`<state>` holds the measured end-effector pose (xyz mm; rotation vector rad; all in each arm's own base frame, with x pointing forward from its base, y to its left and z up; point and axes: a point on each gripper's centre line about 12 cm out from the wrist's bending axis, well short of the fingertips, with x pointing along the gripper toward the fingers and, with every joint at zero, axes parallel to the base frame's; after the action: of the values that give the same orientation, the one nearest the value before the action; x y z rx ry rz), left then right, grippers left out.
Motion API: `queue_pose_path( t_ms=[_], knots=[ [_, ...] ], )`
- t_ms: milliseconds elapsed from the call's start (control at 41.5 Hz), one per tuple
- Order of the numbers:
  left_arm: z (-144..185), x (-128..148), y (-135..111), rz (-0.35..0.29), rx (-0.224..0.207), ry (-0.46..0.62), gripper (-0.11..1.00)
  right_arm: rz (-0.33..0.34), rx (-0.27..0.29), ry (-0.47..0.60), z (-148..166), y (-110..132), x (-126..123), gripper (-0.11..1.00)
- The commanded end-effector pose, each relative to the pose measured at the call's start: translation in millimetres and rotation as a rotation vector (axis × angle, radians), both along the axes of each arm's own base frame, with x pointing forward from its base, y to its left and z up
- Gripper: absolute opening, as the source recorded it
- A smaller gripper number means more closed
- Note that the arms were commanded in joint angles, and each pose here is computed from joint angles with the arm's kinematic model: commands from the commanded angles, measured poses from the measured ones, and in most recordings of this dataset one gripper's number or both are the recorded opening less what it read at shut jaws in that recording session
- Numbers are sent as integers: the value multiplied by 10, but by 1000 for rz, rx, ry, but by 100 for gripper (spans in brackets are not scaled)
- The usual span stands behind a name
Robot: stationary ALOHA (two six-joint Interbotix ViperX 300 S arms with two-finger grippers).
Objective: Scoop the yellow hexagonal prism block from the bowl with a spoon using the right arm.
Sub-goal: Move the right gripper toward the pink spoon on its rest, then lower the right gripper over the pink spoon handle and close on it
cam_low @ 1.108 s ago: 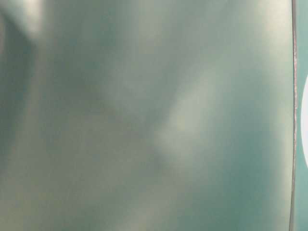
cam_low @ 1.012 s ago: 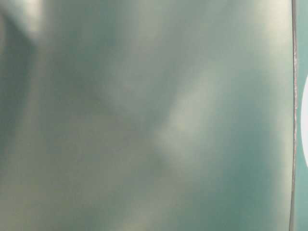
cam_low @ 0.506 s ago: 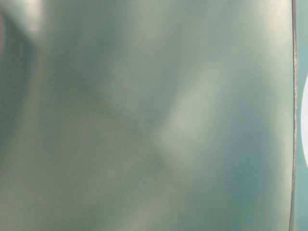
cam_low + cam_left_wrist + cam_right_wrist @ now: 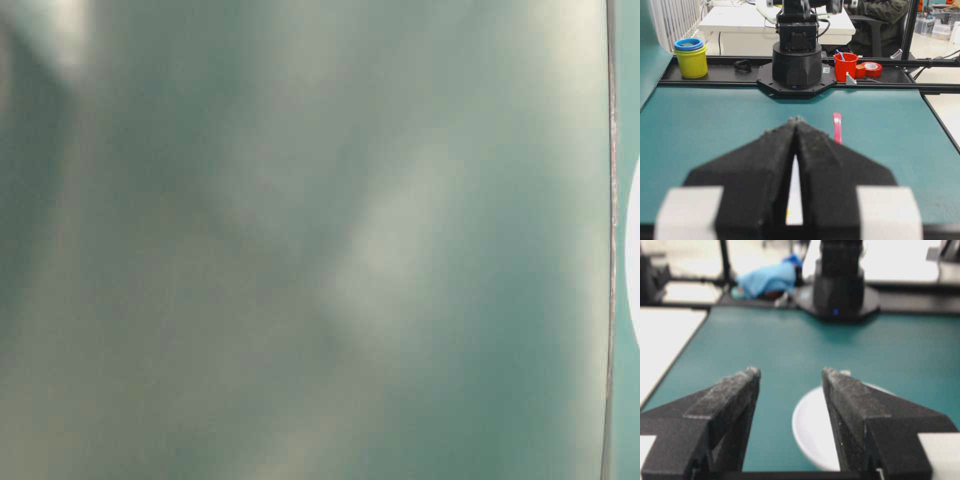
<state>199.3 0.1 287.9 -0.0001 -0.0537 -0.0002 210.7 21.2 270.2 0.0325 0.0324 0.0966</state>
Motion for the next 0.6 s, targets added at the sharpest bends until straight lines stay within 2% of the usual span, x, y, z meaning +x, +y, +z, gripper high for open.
queue_pose_path(
  t_ms=[0, 313, 578],
  knots=[
    [77, 27, -1, -1, 3, -18, 0, 3, 15, 5, -45, 20, 60, 57],
    [77, 27, 1, 1, 14, -18, 0, 22, 78, 34, -502, 139, 129, 57],
    [77, 27, 1, 1, 20, -18, 0, -10, 135, 36, -862, 209, 129, 57]
  ],
)
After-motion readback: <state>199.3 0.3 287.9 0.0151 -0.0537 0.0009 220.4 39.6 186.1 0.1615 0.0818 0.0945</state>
